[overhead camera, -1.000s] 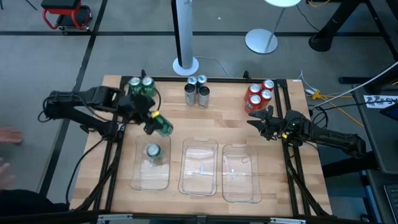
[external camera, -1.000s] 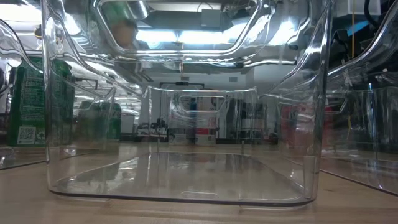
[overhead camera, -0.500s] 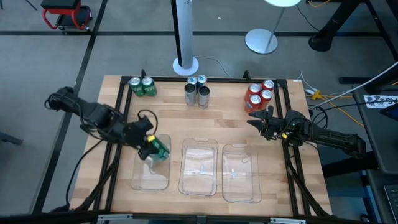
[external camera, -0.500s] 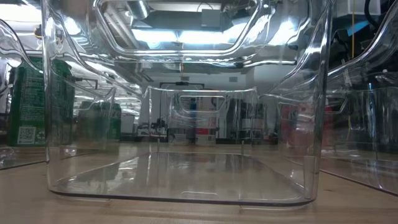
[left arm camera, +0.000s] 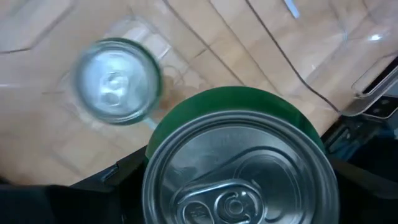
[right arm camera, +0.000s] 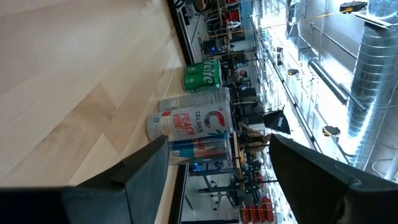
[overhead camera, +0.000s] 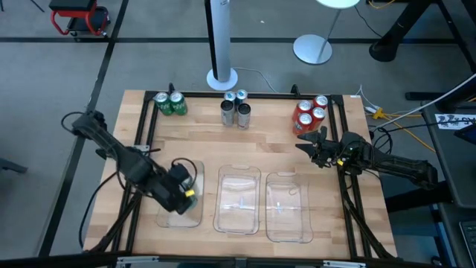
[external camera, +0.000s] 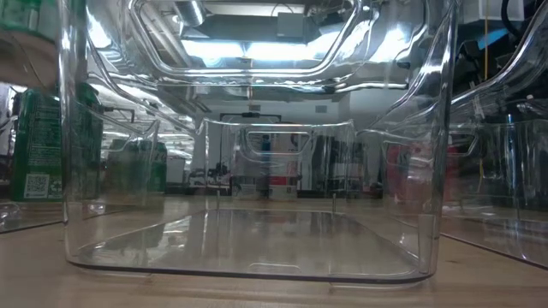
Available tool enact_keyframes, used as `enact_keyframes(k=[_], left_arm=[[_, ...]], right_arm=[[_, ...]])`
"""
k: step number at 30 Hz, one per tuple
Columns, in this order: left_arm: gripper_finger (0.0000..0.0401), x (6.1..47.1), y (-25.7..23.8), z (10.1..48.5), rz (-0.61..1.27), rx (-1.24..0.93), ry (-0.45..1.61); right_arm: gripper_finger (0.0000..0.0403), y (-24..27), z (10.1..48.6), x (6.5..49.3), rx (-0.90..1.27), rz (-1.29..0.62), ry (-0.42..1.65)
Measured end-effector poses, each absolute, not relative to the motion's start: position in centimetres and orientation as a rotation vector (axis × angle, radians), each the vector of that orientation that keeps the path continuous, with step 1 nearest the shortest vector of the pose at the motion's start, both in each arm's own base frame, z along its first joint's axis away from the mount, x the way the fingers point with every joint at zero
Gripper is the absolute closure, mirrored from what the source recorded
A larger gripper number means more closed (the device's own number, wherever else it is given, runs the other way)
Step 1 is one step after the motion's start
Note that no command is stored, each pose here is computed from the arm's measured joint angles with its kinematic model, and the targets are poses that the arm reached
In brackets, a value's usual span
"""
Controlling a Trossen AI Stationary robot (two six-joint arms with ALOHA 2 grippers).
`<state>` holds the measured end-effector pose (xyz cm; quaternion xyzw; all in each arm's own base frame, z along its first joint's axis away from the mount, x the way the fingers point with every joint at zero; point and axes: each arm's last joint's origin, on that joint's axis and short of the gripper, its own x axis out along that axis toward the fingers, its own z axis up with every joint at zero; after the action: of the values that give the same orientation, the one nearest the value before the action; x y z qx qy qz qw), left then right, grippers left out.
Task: Sort soda cans
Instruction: Put the bottom left green soda can into the left transparent bin, then put the right green soda can into the left transparent bin
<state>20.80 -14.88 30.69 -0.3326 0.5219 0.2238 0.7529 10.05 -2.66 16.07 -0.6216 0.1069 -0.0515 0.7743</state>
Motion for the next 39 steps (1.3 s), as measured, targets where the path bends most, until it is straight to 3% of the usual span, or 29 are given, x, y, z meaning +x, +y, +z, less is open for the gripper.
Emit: enact_keyframes(k=[18, 27, 39], left_arm=[[0.0103, 24.0, -18.7, 24.3, 0.519, -0.514, 1.283], [0.0047, 24.1, -18.8, 24.1, 0.522, -0.503, 1.286], [0.0039, 23.5, -17.7, 26.1, 0.460, -0.540, 1.280]], right_arm=[[0.0125, -2.7, 16.1, 10.0, -1.318, -0.114, 0.229], [0.0125, -2.6, 16.1, 10.0, -1.316, -0.110, 0.226], [0.0125, -2.6, 16.1, 10.1, -1.316, -0.106, 0.223]])
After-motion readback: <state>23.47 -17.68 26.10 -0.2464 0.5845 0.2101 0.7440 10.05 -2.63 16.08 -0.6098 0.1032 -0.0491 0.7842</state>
